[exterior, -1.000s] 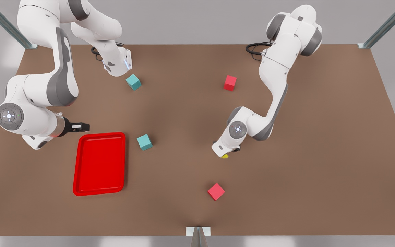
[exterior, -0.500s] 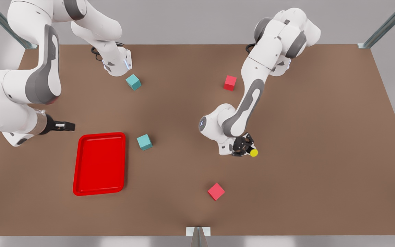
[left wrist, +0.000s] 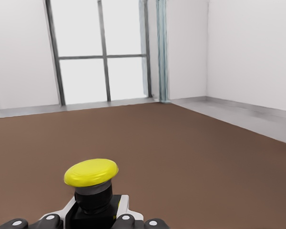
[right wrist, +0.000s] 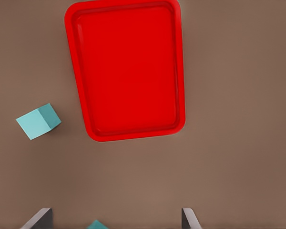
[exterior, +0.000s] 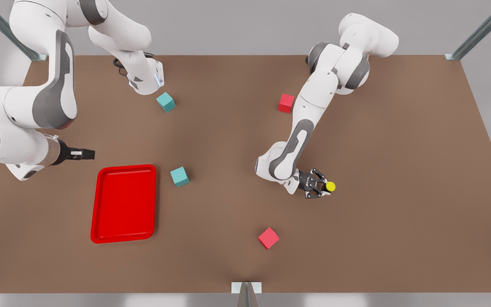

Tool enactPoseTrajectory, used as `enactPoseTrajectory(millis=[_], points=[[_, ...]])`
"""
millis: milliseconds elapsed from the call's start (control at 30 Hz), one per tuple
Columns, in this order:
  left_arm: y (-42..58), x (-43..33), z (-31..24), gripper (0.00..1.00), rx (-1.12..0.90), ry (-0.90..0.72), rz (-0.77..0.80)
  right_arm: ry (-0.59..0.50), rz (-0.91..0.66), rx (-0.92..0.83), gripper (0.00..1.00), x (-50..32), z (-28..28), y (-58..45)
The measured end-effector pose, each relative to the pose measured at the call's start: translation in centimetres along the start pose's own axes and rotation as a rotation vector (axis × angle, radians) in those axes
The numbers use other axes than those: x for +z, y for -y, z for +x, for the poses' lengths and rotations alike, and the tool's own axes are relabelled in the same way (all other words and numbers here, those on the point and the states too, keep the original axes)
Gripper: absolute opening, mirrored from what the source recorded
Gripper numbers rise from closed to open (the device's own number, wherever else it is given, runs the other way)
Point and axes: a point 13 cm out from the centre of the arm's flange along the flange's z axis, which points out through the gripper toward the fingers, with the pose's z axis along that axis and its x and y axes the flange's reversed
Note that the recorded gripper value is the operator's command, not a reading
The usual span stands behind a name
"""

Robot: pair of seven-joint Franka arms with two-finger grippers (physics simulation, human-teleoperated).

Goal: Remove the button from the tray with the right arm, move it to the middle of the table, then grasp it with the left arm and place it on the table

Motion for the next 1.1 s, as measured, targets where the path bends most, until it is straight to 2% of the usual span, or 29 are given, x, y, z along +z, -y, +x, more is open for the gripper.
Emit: enactPoseTrajectory(millis=[133, 167, 200, 233, 567, 933, 1100], points=[[0.2, 0.7, 0.5, 0.49, -0.113, 0.036, 0.024, -0.004, 0.009, -0.020, 1.00, 0.1, 0.1, -1.2], [0.3, 0.8, 0.5, 0.60, -0.138, 0.042, 0.030, -0.004, 0.011, -0.026, 1.00, 0.1, 0.1, -1.5], [0.3, 0.9, 0.6, 0.86, -0.161, 0.048, 0.037, -0.004, 0.012, -0.028, 1.00, 0.1, 0.1, -1.6], [0.3, 1.0, 0.8, 1.00, -0.183, 0.054, 0.043, -0.005, 0.012, -0.029, 1.00, 0.1, 0.1, -1.7], [0.6, 0.7, 0.7, 1.00, -0.368, 0.064, 0.071, -0.013, 0.002, -0.029, 1.00, 0.2, 0.2, -1.7], [0.8, -0.4, -0.3, 1.00, -0.380, 0.088, 0.093, -0.019, -0.001, -0.024, 1.00, 0.4, 0.2, -1.6], [1.8, -1.1, -3.6, 1.00, -0.415, 0.126, 0.120, -0.021, -0.009, -0.019, 1.00, 0.5, 0.2, -1.5]])
